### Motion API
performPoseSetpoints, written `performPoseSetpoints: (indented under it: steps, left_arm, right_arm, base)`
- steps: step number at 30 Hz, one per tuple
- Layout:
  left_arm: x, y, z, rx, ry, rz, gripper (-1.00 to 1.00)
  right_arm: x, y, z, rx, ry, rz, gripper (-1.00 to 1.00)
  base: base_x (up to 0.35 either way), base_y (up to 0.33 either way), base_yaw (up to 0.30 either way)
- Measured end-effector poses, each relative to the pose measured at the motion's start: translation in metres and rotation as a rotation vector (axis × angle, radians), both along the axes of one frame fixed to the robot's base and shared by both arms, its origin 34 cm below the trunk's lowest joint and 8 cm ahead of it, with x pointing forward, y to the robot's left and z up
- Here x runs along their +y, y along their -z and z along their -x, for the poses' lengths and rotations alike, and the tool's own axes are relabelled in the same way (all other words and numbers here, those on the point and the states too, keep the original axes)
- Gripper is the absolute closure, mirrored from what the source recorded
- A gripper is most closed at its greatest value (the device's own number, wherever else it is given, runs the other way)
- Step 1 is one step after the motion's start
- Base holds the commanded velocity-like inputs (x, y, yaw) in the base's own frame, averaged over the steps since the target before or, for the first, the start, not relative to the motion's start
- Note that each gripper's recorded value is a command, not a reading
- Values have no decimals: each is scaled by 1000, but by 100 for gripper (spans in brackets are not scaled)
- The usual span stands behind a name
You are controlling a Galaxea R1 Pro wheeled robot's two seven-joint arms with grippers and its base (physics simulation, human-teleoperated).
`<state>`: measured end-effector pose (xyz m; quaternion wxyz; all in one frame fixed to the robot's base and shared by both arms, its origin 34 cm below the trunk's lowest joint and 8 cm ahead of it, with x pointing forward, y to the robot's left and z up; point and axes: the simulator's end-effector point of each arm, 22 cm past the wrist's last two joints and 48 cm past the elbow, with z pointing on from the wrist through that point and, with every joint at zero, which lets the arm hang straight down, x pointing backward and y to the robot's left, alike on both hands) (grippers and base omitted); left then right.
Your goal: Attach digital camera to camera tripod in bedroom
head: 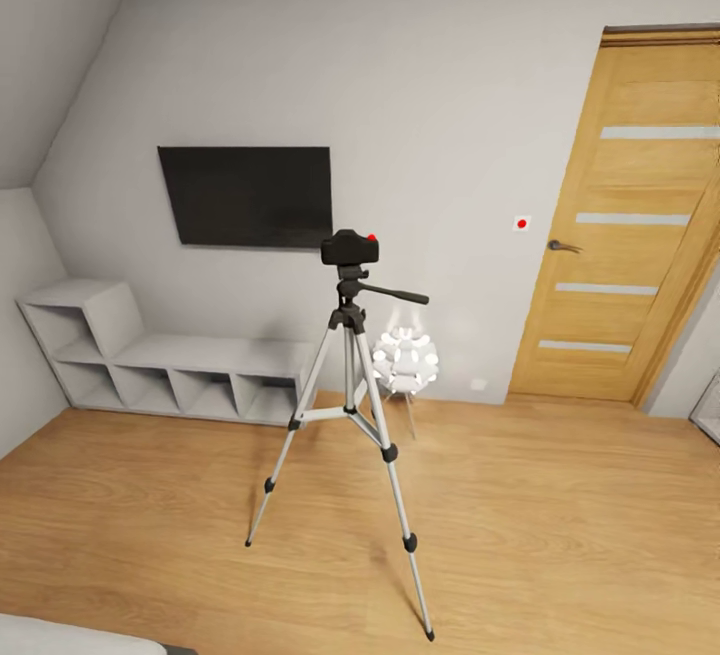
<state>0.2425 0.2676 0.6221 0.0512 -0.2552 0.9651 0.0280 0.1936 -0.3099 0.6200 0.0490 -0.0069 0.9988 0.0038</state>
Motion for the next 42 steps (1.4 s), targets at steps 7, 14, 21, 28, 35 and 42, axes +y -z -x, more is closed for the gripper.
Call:
performPoseSetpoints:
  steps: [7, 14, 21, 28, 35, 42]
  left_arm:
    - [17, -3, -11, -36, 0, -34, -100]
    - [18, -5, -19, -59, -3, -37, -100]
    - [21, -7, -25, -73, 0, -41, -100]
    - [20, -9, -29, -85, 1, -41, -100]
    - [20, -11, -33, -96, -1, -40, -100]
    - [21, -13, -38, -107, 1, -41, -100]
  right_arm:
    - [0, -1, -4, -11, 0, 0, -100]
    - [0, -2, -9, -23, 0, 0, -100]
    - [0, -3, -13, -35, 0, -1, -100]
    - [0, -4, -17, -46, 0, 0, -100]
    - [0, -5, -22, -58, 0, -1, -100]
    - [0, -6, -26, -68, 0, -1, -100]
  base:
    - [0, 0, -73]
    - [0, 0, -73]
    - [0, 0, -73]
    - [0, 0, -73]
    - [0, 0, -72]
    - [0, 0, -72]
